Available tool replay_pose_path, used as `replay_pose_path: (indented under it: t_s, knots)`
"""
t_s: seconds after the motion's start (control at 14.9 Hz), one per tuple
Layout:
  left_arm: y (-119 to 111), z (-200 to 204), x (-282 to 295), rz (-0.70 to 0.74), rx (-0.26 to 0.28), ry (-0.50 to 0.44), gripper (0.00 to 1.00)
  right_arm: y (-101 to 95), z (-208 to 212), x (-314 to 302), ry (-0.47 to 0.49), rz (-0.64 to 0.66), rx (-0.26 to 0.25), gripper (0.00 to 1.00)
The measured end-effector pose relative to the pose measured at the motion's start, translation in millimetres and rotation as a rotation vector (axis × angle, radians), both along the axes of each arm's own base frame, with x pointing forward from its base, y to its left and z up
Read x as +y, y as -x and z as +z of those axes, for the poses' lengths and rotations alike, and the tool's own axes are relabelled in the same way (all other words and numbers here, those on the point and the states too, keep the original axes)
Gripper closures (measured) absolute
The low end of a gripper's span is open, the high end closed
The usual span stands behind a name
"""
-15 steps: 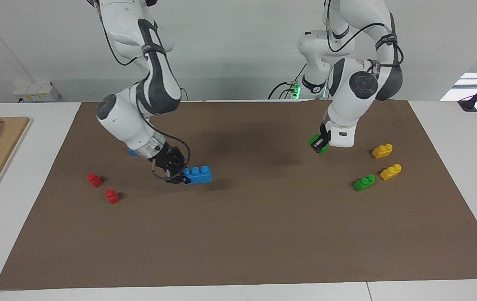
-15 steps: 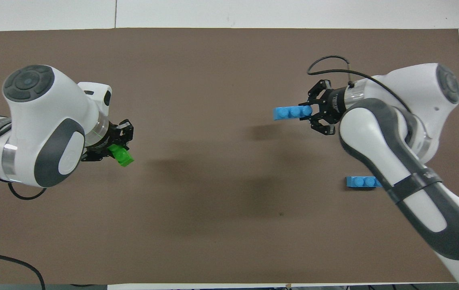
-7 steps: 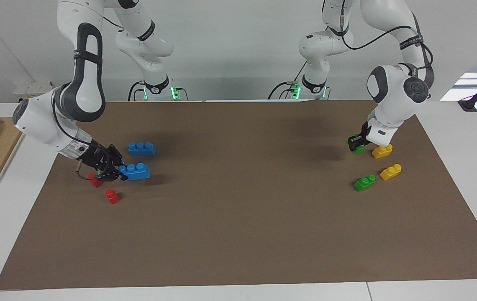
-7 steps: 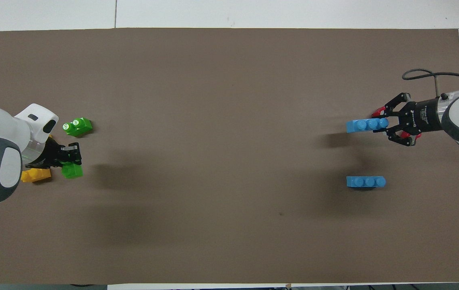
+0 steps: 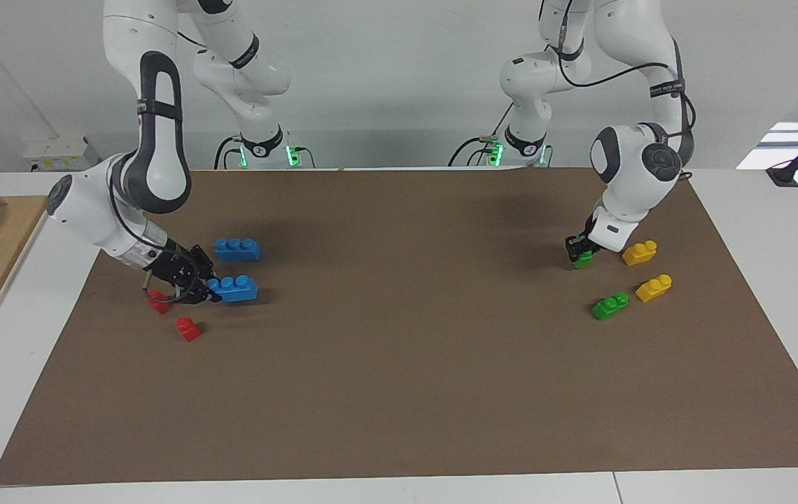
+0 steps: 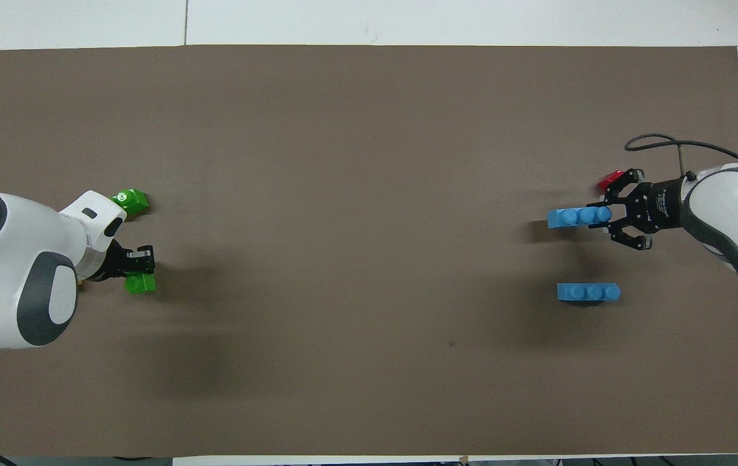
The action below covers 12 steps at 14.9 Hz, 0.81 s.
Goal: Remove green block with left arm and hold with right
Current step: 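Set green down with the left gripper while the right gripper lowers blue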
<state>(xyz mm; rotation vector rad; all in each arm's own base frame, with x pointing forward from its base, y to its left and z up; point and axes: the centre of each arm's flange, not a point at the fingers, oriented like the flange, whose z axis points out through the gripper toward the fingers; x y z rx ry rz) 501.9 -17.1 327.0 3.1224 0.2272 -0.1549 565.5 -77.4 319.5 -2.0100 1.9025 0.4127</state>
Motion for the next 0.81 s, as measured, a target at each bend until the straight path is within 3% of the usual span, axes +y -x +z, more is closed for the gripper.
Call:
replay_pose_path:
  t_s: [0.4, 0.54, 0.61, 0.81]
  knots:
    - [6, -15, 1, 0.001, -0.007, 0.001, 0.65, 1.0, -15, 1, 0.011, -0.008, 0.006, 0.66]
    - [9, -20, 1, 0.001, -0.008, 0.001, 0.6, 0.5, -21, 0, 0.015, -0.013, 0.007, 0.66]
    - [10, -21, 1, 0.0, -0.008, 0.001, 0.55, 0.4, -22, 0, 0.016, -0.013, 0.008, 0.66]
    - [7, -19, 1, 0.001, -0.022, 0.002, 0.26, 0.0, -23, 0, 0.018, -0.015, 0.005, 0.66]
